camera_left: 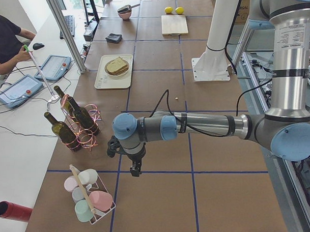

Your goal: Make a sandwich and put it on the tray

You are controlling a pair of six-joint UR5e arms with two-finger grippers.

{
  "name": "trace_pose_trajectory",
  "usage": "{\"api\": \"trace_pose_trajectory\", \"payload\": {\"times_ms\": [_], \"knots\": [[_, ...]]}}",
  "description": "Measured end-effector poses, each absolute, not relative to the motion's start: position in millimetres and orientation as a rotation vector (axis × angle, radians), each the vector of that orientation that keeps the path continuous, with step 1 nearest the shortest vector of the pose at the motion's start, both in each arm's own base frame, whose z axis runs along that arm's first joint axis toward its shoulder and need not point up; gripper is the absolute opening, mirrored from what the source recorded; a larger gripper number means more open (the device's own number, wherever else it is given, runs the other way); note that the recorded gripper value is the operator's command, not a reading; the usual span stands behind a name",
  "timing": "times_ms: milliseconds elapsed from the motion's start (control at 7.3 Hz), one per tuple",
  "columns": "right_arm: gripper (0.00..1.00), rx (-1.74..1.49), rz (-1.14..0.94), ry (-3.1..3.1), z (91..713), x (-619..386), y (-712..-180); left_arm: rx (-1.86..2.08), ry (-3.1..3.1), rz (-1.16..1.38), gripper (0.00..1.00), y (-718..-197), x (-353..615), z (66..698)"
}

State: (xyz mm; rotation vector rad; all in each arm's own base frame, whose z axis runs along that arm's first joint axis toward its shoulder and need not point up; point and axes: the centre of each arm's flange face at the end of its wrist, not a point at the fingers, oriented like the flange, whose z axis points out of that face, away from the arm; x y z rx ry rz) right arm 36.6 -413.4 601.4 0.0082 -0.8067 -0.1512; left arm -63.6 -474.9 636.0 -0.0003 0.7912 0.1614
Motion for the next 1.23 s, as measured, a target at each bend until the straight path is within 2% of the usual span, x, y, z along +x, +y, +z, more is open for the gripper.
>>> {"api": "trace_pose_trajectory", "payload": {"times_ms": [1232], "knots": [[1.00, 0.009, -0.156, -0.786, 599.1, 38.9, -407.6, 0.011, 0.788, 0.167, 1.00, -480.1, -63.2, 629.7]]}}
